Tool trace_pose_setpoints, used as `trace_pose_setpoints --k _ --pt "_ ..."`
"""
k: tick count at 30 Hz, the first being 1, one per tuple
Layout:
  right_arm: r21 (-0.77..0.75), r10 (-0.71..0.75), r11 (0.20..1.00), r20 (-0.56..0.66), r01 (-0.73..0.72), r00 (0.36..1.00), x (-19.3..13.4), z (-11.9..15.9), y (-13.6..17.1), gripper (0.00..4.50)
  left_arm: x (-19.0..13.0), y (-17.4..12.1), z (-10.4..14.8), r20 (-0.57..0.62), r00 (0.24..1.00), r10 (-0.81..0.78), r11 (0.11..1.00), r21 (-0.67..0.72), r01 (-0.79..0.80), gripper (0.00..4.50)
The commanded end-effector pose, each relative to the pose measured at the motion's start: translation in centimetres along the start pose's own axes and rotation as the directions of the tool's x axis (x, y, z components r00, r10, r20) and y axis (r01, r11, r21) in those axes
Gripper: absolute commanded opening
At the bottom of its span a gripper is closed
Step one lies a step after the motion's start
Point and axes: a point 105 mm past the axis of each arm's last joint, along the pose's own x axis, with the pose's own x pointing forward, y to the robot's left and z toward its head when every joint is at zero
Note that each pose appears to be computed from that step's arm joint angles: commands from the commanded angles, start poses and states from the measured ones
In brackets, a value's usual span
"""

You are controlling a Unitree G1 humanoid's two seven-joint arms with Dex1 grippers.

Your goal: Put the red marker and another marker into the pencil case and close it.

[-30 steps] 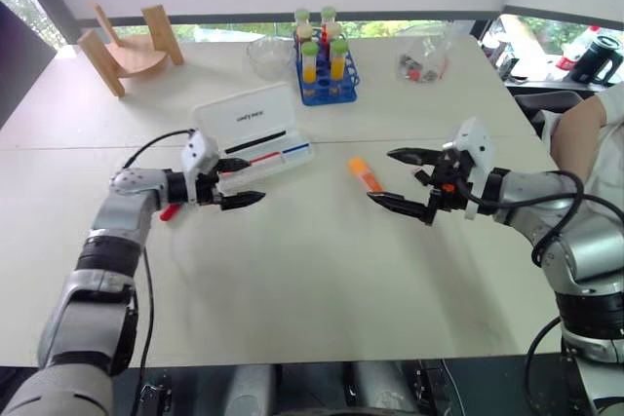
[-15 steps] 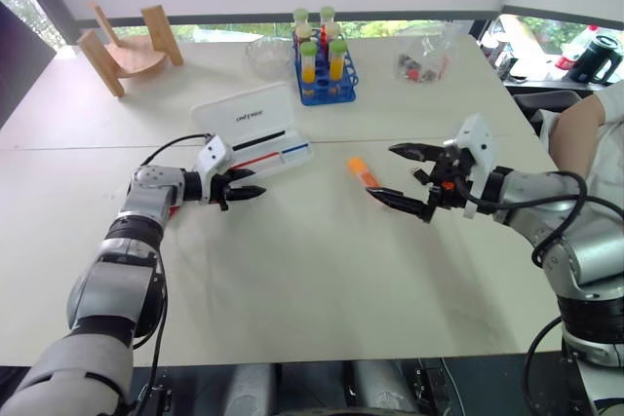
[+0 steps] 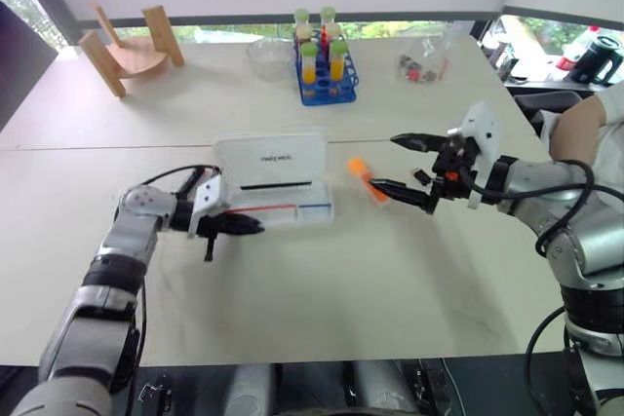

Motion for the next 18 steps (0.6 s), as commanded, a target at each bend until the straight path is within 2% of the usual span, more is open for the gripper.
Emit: trace_pose_setpoints --k 1,10,13,17,18 --pt "-0.039 0.001 0.999 0.024 0.000 1.000 -0.2 1.1 -0.3 4.50 0.4 -1.4 0.1 -0.034 0.998 -0.060 0.998 0.034 0.062 0.05" --pt "-0.046 0.018 0.999 0.018 -0.017 1.000 0.2 1.0 -0.2 4.50 0.1 -1.7 -0.6 -0.069 0.997 -0.021 0.999 0.036 0.024 0.05" --pt "-0.047 0.024 0.999 0.020 -0.023 0.999 0.3 1.0 -0.2 4.50 -0.1 -1.6 -0.6 -0.069 0.998 -0.006 1.000 0.030 0.008 0.92" --pt "-0.049 0.033 0.998 0.019 -0.032 0.999 0.4 0.9 -0.1 4.50 -0.8 -1.3 0.9 -0.023 0.998 0.051 0.998 0.036 -0.050 2.88" --pt "-0.050 0.038 0.998 0.019 -0.037 0.999 0.5 0.9 -0.1 4.50 -1.8 -0.9 2.3 0.018 0.994 0.104 0.993 0.052 -0.104 3.44"
